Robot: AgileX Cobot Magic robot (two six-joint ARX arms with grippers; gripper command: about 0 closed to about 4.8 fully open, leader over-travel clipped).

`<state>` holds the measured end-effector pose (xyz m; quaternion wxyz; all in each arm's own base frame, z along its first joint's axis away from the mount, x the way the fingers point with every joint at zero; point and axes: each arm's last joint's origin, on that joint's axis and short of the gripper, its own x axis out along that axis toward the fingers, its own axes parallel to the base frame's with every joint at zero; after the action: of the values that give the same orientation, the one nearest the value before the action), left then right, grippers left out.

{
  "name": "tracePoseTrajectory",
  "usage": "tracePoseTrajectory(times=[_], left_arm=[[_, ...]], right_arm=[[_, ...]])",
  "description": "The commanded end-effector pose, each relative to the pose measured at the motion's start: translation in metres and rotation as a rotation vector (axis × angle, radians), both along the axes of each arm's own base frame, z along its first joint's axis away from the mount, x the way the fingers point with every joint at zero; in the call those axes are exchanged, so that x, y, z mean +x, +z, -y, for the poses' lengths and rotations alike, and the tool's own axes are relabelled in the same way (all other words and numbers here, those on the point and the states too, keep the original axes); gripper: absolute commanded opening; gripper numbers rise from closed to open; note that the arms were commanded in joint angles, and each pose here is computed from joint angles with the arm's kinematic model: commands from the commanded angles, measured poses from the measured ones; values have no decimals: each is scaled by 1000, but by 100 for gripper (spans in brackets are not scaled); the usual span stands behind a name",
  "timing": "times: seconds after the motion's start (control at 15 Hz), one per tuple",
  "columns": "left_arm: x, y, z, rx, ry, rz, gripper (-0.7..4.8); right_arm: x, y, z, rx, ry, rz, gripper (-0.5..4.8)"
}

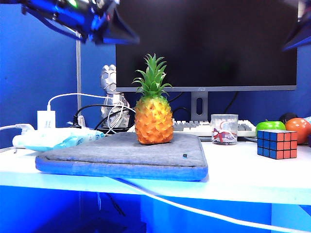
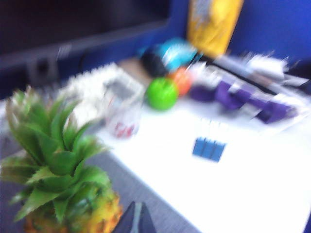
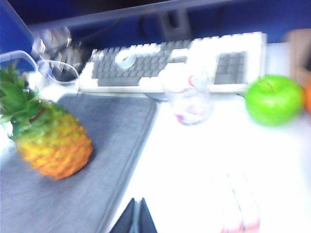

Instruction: Rotate the Rubik's Cube so that its red face is facing towards you.

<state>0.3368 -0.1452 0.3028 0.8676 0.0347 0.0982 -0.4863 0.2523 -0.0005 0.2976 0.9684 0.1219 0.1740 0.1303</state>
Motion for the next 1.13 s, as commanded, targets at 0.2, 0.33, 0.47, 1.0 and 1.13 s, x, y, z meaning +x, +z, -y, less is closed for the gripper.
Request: tracePoseTrajectory(times=[0.2,0.33,0.47,1.0,1.13], left_arm=[[14,-1,37,27,-84,-70,-4],[14,-5,53,47,-116,-124,-4],[13,-11,62,49,-140,-168,-4],[-25,-21,139,78,-61,-146,-4],[-15,-47,148,57,-26,-243,-4]], right_arm=[[51,-32,8,-48,35,-194,-6],[51,-51,8,-48,39,-337,-6],[47,-55,8,-57,50,-384,-6],[61,-91,46,3,-12,-484,-6],[64,-93,30,64,65,-496,-6]])
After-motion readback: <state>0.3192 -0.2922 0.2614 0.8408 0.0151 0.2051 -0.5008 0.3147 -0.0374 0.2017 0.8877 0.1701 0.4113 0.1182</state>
